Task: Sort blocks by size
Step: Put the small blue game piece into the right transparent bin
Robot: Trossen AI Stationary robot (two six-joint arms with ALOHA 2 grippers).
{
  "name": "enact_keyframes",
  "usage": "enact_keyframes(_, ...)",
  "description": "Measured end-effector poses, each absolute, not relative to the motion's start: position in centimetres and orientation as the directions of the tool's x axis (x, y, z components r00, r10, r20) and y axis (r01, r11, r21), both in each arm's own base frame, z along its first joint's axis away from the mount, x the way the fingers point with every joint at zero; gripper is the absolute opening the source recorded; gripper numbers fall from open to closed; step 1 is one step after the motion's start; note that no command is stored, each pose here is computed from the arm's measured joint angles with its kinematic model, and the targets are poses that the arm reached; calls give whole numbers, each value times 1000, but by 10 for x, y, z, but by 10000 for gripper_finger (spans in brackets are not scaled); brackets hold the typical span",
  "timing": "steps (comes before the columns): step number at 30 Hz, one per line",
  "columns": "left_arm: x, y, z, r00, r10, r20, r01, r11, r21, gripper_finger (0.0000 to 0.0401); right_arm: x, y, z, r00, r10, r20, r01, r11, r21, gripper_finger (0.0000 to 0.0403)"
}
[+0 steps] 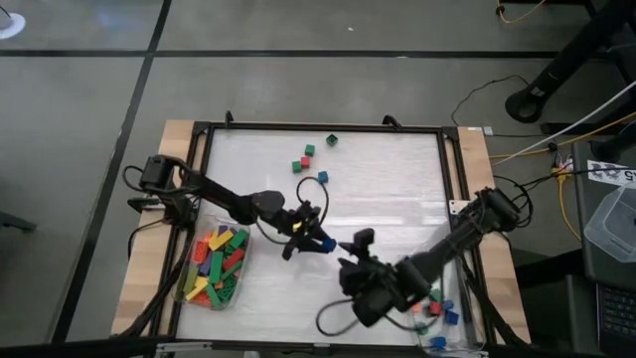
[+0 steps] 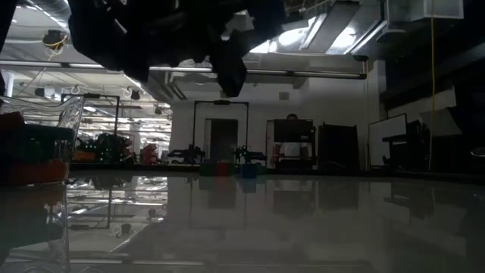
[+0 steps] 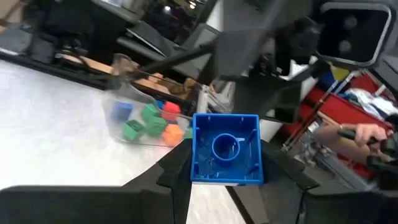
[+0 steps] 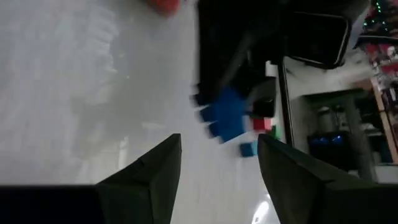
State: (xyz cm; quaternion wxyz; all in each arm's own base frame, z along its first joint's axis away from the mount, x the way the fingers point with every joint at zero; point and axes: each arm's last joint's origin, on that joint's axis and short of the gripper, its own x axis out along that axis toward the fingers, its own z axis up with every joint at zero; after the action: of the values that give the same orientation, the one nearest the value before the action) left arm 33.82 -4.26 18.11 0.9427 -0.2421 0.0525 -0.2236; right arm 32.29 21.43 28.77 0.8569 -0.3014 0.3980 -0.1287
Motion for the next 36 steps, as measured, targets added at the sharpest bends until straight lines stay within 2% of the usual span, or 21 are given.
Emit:
enact_keyframes(6,336,-59,181,869,-495,10,448,778,-440,135,344,200,289,655,-335,-678,-130,833,-538,211)
enact_keyframes(11,334,-67,181,855,-518,11,475,775,-416,136,357,198,293,696,-211,-686,-224,844,-487,211)
enact_keyframes(15,334,-69,181,852,-523,13,480,771,-418,136,361,196,294,705,-184,-685,-247,842,-480,206)
enact_keyframes(28,333,-71,185,845,-532,50,505,764,-401,138,362,193,293,694,-150,-704,-294,834,-468,96)
enact_keyframes(32,334,-70,185,870,-491,49,470,794,-386,160,360,193,293,674,-139,-726,-290,854,-433,96)
enact_keyframes(36,335,-67,184,905,-424,39,408,837,-366,196,351,189,299,583,-119,-804,-256,912,-320,113)
